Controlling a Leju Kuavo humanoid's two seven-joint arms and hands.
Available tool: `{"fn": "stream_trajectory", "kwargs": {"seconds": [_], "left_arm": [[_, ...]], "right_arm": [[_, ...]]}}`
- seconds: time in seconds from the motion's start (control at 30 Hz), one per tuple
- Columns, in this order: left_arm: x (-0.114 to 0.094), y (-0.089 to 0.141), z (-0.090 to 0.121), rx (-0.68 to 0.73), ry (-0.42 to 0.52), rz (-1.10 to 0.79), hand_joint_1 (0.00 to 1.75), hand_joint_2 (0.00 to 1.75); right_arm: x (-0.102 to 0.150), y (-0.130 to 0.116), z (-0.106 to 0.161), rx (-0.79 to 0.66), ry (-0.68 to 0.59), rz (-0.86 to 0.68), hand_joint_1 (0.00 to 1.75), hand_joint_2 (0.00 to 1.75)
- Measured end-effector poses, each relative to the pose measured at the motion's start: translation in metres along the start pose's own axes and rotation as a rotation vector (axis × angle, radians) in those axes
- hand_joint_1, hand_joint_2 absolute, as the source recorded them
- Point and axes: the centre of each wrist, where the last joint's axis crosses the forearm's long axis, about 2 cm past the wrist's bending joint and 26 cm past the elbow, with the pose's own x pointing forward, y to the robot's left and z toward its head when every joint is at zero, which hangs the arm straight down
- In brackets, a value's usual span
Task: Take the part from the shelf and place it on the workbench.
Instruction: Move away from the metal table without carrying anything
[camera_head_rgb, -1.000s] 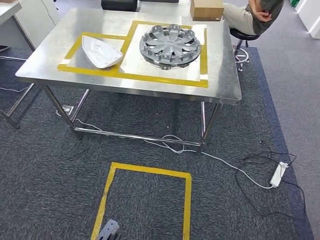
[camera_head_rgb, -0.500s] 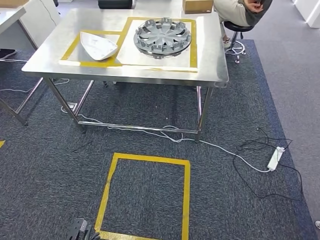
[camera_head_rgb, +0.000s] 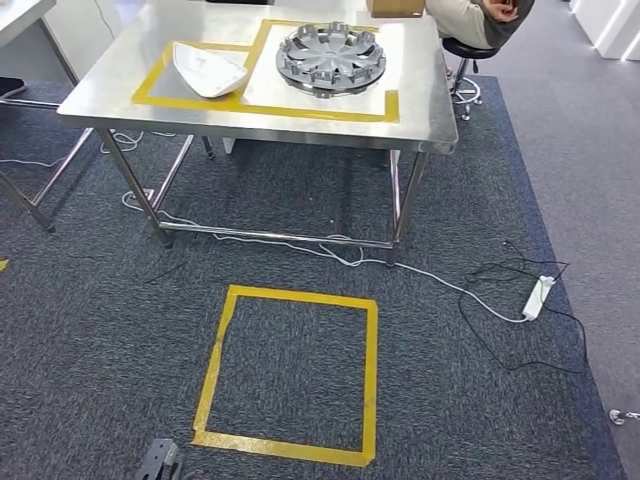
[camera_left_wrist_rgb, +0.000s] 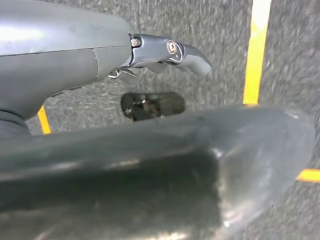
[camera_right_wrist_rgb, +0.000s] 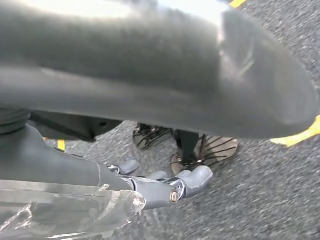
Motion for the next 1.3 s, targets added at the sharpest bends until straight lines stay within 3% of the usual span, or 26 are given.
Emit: {"fn": "stream_trajectory", "kwargs": {"seconds": [0.3,0.67,1.3], "left_arm": [[0.000,-0.003,0.000,-0.009,0.012,-0.001,0.00,0.00],[-0.005,-0.005,0.001,-0.021,-0.002,0.005,0.00,0.00],[-0.007,-0.007,0.002,-0.030,-0.033,-0.020,0.00,0.00]], "right_arm": [[0.008,0.001,-0.002,0.014,-0.029,0.007,0.00,0.00],[0.009,-0.006,-0.002,-0.073,-0.082,0.011,0.00,0.00],[0.011,-0.007,-0.002,-0.014,-0.092,-0.030,0.00,0.00]]}}
